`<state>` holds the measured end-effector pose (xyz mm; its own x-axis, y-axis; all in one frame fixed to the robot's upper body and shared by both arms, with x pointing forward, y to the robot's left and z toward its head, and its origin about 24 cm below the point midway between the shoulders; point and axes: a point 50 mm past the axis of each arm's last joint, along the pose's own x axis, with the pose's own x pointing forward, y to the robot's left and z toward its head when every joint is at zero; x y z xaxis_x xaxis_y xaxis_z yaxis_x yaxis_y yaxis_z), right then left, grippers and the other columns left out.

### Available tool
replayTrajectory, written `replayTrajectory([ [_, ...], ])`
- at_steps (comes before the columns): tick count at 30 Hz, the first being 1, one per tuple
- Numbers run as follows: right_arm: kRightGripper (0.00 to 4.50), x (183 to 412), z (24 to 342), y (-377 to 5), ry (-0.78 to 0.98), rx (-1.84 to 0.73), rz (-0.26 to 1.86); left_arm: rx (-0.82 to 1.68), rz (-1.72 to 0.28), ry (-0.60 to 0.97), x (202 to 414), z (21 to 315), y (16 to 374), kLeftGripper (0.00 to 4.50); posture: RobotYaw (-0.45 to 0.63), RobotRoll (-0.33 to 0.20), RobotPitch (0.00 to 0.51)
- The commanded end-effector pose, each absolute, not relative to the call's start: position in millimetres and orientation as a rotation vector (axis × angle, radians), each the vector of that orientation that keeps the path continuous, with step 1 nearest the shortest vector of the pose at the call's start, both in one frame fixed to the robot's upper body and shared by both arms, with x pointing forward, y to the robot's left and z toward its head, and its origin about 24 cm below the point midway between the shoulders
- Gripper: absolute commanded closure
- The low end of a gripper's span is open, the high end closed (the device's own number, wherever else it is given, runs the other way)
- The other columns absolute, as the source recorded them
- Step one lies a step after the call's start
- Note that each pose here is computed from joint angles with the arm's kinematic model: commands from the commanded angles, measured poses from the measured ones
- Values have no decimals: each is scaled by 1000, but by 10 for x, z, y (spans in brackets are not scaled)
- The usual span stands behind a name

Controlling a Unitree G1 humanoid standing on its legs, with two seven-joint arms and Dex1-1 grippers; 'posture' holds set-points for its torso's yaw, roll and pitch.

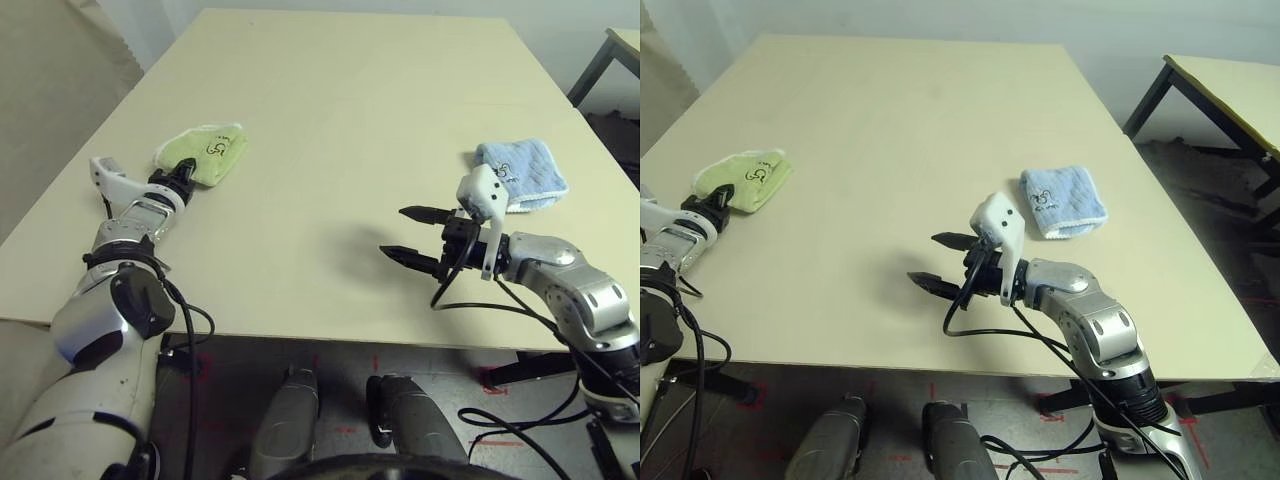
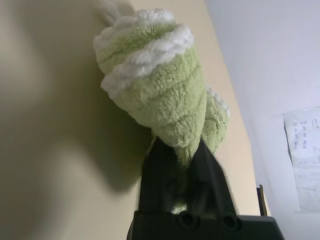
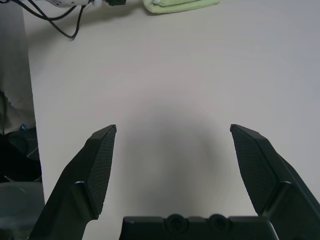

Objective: Fold the towel and set it aside.

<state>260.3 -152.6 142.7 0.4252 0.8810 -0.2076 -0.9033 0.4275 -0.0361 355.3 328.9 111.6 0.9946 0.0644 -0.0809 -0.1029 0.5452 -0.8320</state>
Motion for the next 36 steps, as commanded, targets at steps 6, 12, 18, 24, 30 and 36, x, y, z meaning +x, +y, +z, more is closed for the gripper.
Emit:
replayTrajectory([
  [6,0,2641,1460,-1578,154,-174,1129,-977,48,92,3520,1036,3248,852,43,0,126],
  [12,0,2642,1428,-1605,162,-166,1105,-1016,60,123,3474,945,3245,24,37,0,124],
  [18,0,2723,1518,-1764,94,-162,931,-1056,148,163,3221,749,3439,24,21,0,129],
  [24,0,2769,1571,-2015,5,-150,697,-1008,169,243,2836,667,3489,24,22,0,137],
  [30,0,2714,1509,-2268,-49,-128,478,-731,195,251,2474,840,3515,24,38,0,145],
  [36,0,2591,1365,-2478,-110,-153,316,120,72,256,2423,1103,3562,24,56,0,150],
])
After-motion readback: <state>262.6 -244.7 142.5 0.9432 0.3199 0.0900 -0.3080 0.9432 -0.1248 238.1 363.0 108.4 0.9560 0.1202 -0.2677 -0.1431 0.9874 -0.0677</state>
